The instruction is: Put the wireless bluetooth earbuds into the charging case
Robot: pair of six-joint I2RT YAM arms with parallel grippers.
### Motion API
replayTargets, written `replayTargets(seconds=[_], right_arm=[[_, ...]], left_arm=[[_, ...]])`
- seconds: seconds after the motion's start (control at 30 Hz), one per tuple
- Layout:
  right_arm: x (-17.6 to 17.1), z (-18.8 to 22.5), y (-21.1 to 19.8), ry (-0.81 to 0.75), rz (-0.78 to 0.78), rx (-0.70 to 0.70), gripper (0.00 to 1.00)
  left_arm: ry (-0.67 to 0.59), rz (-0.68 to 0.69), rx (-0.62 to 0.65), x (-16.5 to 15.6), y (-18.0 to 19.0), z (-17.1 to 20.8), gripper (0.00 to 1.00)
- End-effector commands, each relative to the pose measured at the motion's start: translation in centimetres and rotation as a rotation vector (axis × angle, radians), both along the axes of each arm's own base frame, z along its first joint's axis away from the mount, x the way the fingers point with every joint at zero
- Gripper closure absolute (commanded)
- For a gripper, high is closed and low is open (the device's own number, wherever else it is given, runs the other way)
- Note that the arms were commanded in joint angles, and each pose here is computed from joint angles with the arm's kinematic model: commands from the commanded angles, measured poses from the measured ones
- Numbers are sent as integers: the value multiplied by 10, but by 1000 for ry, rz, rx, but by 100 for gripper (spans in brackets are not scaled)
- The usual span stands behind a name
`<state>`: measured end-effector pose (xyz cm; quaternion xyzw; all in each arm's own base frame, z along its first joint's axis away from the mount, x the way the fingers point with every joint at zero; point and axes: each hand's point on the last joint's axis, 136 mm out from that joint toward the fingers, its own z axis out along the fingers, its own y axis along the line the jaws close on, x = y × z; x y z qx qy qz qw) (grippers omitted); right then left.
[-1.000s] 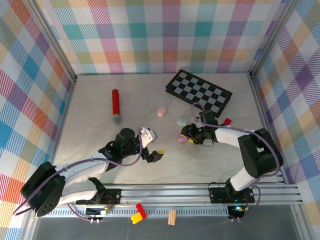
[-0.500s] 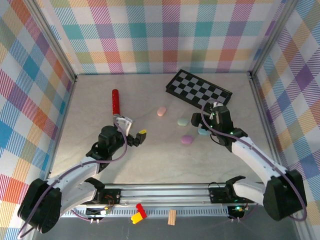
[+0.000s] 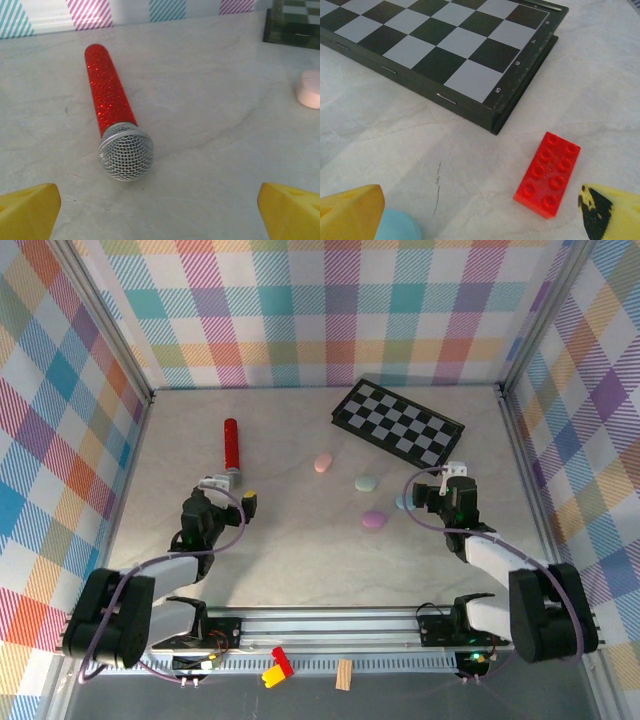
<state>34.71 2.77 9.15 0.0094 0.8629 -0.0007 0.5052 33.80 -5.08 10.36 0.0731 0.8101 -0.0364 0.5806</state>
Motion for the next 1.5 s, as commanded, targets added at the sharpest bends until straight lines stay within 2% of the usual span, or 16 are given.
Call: replayTargets(seconds=[0.0, 0.27, 0.43, 0.5, 0.6, 1.47], right_arm=[[24, 32, 9, -177, 66, 0, 1], [43, 13, 8, -172, 128, -5, 1], [51, -1, -3, -118, 123, 81, 1], [53, 0, -4, -128, 123, 92, 1], [51, -1, -4, -114, 123, 92, 1], [52, -1, -4, -118, 124, 90, 1]], left_arm=[[-120, -2, -61, 16, 3, 25, 0], [-70, 18, -111, 38, 15, -7, 0], [-28, 4, -115, 45, 14, -12, 0], [76, 10, -112, 55, 13, -23, 0], [77, 121, -123, 63, 32, -21, 0], [83, 131, -103, 64, 31, -22, 0]])
